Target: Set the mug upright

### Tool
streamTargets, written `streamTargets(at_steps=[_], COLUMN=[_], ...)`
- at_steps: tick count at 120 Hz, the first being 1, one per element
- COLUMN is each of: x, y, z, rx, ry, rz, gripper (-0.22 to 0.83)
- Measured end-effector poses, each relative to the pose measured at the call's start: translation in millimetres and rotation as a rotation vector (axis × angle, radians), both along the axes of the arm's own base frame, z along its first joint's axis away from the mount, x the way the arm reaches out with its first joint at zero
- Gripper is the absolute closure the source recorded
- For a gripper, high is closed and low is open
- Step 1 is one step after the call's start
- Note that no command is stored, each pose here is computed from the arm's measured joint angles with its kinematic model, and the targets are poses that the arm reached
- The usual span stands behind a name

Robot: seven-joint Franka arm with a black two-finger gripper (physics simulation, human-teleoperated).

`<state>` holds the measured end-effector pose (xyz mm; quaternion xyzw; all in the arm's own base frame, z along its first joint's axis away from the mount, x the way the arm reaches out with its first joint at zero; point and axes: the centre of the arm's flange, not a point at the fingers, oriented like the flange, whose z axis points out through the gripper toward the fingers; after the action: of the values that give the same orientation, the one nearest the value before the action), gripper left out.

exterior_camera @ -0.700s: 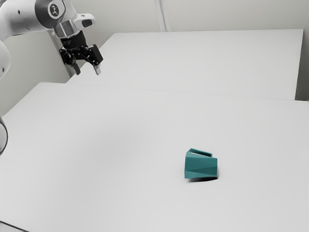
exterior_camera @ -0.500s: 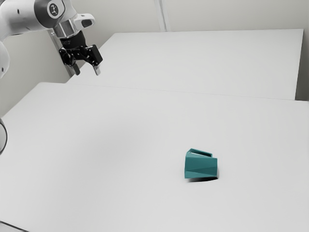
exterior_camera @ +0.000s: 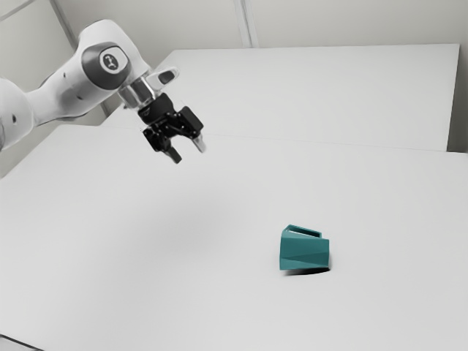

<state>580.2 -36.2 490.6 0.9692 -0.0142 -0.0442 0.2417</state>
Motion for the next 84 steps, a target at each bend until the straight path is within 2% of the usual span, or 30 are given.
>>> streamTargets(at_steps=[9, 18, 38, 61, 84], x=[-2.0, -12.4, -21.6, -33.3, -48.5], y=[-24.3, -45.1, -52.6, -90.2, -109.4], z=[-19.3, -54.0, -110.1, -149.0, -183.4], rx=[-0.032, -0.076, -0.135, -0.212, -0.280], ry=[-0.006, 0.031, 0.041, 0.025, 0.042], rz=[-0.019, -0.024, 0.016, 0.038, 0.085], gripper=[0.00, 0.00, 0.00, 0.00, 0.00])
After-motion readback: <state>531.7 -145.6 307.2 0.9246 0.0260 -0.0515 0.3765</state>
